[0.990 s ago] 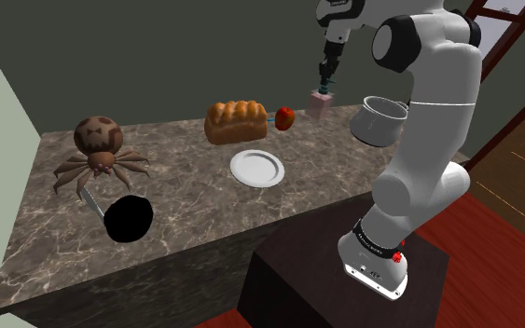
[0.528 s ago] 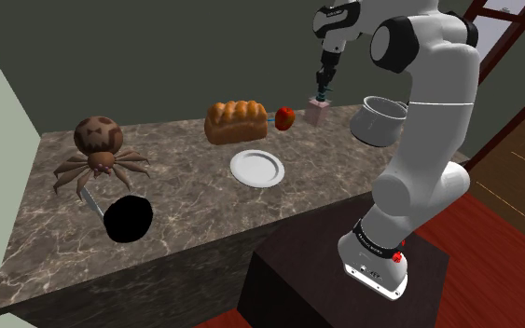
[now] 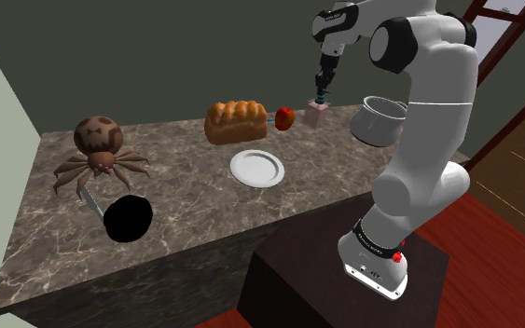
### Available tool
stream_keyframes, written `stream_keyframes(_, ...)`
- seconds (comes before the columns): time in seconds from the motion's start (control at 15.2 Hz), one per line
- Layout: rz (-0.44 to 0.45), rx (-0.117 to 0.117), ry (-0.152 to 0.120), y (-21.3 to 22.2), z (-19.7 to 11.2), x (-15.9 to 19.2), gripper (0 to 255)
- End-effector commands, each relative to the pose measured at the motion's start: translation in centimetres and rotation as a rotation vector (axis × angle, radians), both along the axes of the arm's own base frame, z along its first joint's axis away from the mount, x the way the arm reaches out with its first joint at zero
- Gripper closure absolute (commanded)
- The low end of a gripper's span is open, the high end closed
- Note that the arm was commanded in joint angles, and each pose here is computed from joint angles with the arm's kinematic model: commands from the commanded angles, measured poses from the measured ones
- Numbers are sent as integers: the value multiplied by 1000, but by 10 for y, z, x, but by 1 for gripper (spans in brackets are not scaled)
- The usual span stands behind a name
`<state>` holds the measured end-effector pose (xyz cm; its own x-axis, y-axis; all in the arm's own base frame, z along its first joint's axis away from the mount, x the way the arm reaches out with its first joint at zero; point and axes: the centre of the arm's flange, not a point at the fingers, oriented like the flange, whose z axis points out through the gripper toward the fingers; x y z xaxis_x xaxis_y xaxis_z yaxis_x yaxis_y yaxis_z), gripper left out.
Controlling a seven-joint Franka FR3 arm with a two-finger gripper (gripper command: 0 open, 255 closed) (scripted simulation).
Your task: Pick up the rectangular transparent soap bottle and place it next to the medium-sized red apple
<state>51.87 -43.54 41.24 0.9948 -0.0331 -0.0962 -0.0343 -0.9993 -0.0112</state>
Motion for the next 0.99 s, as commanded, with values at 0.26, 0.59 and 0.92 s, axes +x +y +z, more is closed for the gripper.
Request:
stream_keyframes(0.26,0,0,0,0,0,0,0)
stream_keyframes(0.59,0,0,0,-1,39,4,0)
stream_keyframes(0.92,0,0,0,-1,50,5,0)
